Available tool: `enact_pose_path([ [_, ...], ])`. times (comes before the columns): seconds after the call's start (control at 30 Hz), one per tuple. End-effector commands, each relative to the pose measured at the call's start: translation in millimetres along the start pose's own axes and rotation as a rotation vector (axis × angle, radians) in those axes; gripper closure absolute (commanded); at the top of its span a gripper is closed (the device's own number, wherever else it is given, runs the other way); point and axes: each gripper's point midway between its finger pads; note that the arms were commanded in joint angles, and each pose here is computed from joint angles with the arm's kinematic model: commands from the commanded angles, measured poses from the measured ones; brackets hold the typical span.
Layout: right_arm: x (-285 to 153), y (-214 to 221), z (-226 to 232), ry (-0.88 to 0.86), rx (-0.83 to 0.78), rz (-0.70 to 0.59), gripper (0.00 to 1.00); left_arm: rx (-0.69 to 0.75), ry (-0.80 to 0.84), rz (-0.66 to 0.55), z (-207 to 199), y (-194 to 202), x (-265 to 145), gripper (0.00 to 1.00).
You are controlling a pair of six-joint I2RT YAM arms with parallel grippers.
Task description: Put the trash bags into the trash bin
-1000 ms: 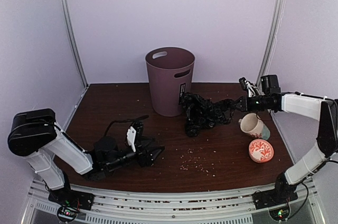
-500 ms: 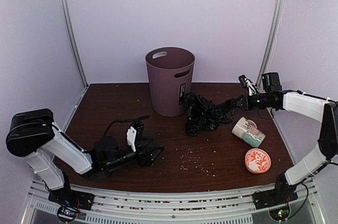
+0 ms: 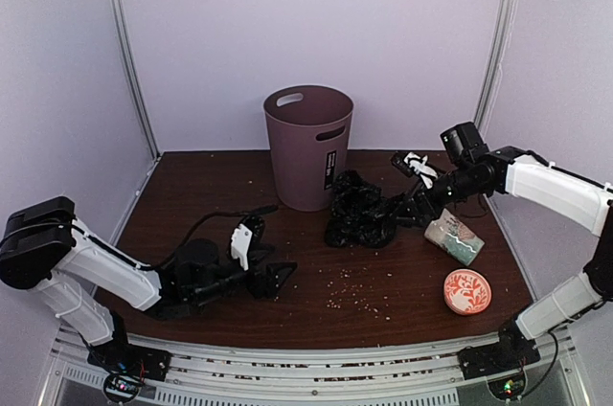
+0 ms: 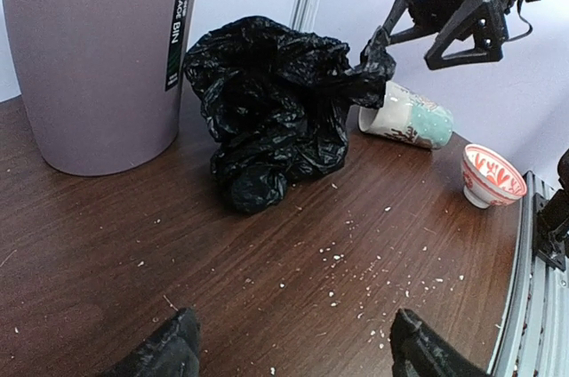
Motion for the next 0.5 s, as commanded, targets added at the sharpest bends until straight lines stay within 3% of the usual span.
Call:
enact_pose_path([
  [0.0, -17, 28, -9, 0.055, -0.062, 0.150, 0.09, 0.011, 0.007, -0.023, -3, -6, -2, 0.25],
  [0.13, -31, 39, -8, 0.070, -0.089, 0.194, 0.01, 0.018, 0.009, -0.017, -3, -4, -2, 0.24],
  [0.47, -52, 27, -25, 0.093, -0.015, 0.128, 0.04, 0.025, 0.014, 0.002, -5, 0, 6, 0.25],
])
Point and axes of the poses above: each gripper's point midway between its finger pads, its own x axis out along the fingers, its own z axis along the line the jaws close on, y = z × x, and after that the axes turned 1 degree about -x, right-handed
